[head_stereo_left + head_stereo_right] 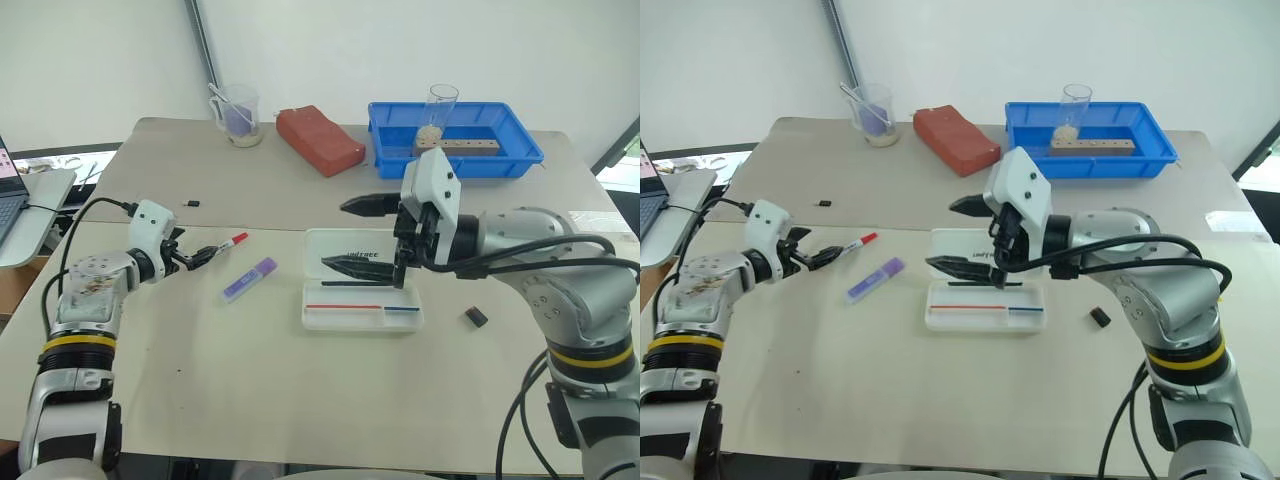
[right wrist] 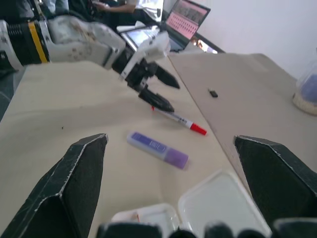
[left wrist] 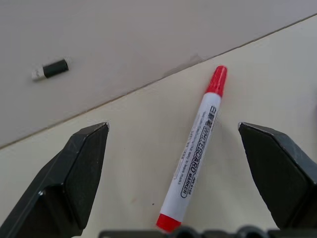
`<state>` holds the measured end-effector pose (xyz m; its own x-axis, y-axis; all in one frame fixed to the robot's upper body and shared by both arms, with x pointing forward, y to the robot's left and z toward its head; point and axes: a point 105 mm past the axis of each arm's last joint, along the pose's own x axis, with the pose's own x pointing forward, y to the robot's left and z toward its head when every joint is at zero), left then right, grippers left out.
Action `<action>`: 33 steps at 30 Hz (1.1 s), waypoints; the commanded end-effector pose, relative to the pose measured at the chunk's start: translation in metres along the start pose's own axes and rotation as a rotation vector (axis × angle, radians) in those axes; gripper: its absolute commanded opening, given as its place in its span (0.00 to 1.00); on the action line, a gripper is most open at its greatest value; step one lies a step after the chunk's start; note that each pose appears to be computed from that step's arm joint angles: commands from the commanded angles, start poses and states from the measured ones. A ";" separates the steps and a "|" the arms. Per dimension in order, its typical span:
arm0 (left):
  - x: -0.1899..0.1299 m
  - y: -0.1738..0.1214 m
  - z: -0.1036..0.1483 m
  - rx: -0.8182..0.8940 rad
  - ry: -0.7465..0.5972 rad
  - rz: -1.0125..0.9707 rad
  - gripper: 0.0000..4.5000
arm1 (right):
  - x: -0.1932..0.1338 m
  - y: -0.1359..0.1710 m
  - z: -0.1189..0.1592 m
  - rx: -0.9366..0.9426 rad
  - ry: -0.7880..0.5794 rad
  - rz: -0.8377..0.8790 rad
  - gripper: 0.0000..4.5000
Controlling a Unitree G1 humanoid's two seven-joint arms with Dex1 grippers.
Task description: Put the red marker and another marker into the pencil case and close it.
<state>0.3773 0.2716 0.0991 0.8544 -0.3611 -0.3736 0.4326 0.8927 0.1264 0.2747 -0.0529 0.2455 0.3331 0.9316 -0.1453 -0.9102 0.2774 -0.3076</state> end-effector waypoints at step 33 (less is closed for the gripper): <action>-0.021 -0.204 0.079 0.613 -0.198 -0.746 0.04 | -0.075 0.021 -0.080 0.085 0.327 -0.072 1.00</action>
<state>0.2894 0.0755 0.1601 0.2912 -0.8820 -0.3705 0.9226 0.1566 0.3524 0.2518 -0.1390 0.1586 0.4223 0.7775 -0.4659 -0.9053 0.3877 -0.1737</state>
